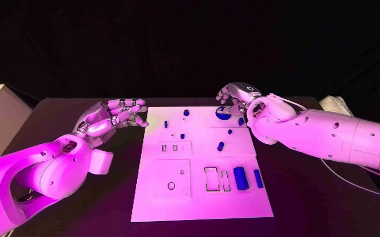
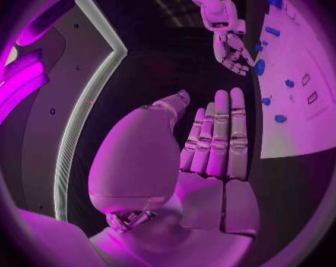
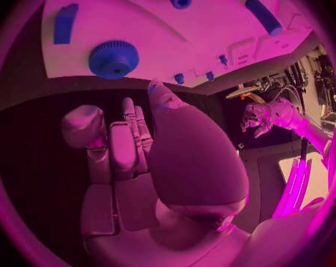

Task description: Assemble the parts on the task board

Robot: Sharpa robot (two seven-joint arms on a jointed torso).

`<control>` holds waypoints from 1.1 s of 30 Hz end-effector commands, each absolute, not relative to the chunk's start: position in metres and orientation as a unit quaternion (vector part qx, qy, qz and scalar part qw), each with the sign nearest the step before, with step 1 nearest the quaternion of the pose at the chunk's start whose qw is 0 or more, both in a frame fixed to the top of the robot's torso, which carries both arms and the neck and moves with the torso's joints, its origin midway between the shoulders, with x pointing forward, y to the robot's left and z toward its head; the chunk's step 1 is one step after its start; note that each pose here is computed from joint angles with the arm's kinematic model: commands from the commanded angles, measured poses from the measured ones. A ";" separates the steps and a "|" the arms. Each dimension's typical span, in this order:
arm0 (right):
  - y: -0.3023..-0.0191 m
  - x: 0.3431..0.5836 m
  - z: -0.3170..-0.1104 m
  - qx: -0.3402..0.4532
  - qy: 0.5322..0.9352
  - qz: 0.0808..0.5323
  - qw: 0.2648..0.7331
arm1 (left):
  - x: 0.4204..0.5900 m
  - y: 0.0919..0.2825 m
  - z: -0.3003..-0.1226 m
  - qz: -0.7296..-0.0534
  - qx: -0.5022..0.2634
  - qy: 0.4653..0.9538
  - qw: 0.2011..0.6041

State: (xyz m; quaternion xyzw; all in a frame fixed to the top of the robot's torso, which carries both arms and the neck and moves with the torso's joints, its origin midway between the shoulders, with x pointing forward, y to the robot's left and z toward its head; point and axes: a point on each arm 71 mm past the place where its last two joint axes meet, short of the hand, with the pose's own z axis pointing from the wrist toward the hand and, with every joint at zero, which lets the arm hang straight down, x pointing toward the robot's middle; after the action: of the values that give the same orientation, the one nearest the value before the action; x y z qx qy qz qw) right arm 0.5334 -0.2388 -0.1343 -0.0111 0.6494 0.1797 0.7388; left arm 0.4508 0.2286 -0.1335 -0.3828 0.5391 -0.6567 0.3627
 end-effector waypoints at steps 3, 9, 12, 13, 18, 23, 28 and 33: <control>-0.254 0.534 -0.137 0.021 0.677 0.183 0.712 | 0.451 0.227 -0.132 -0.664 -0.378 0.539 0.354; -0.264 0.538 -0.142 0.025 0.700 0.162 0.695 | 0.452 0.226 -0.133 -0.665 -0.378 0.540 0.352; -0.265 0.541 -0.144 0.029 0.709 0.156 0.688 | 0.452 0.226 -0.133 -0.665 -0.378 0.540 0.352; -0.264 0.542 -0.144 0.029 0.710 0.155 0.686 | 0.452 0.226 -0.133 -0.665 -0.378 0.540 0.352; -0.261 0.546 -0.146 0.031 0.714 0.153 0.682 | 0.453 0.225 -0.133 -0.665 -0.378 0.541 0.351; -0.259 0.549 -0.147 0.034 0.718 0.149 0.680 | 0.453 0.225 -0.134 -0.665 -0.378 0.541 0.351; -0.259 0.551 -0.148 0.036 0.722 0.143 0.676 | 0.453 0.226 -0.133 -0.664 -0.378 0.538 0.355; -0.258 0.551 -0.151 0.039 0.728 0.140 0.670 | 0.453 0.226 -0.133 -0.664 -0.378 0.537 0.358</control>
State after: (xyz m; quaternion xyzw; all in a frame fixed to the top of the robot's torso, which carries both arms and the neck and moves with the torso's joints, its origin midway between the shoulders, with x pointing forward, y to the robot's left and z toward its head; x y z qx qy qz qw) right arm 0.5512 -0.2577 -0.1478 0.0368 0.7156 0.1470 0.6819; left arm 0.4536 0.2278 -0.1349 -0.3827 0.5408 -0.6568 0.3601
